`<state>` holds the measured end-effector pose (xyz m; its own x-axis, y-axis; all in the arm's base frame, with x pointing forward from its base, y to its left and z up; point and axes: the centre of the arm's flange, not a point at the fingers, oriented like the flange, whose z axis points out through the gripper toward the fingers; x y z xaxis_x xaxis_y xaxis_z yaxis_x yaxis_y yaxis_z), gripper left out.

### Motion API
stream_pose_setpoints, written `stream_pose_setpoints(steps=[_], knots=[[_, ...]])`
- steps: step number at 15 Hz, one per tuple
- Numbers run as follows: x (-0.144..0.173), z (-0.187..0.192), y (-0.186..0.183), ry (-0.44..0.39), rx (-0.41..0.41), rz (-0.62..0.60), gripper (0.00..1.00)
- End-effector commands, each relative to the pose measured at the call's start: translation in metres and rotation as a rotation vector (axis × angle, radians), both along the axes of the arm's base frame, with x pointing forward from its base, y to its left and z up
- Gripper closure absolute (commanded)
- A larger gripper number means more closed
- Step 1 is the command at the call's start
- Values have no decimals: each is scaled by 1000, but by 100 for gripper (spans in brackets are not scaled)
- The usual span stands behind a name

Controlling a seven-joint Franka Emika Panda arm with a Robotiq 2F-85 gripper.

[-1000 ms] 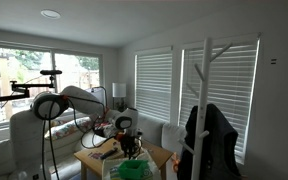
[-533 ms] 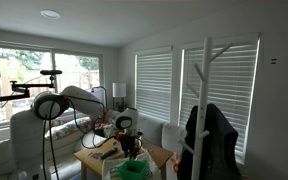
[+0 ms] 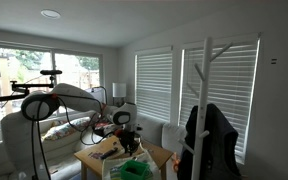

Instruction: Lift the spoon and put it in the green lunch box

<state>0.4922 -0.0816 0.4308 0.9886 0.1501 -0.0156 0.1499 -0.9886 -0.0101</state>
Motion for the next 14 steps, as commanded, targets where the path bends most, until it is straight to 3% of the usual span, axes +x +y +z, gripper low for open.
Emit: stream_pose_setpoints(steps=[1, 3, 14], knots=[[-5, -7, 14, 15, -1, 15, 61], [0, -15, 20, 19, 0, 41, 56], [6, -58, 24, 116, -6, 45, 63]])
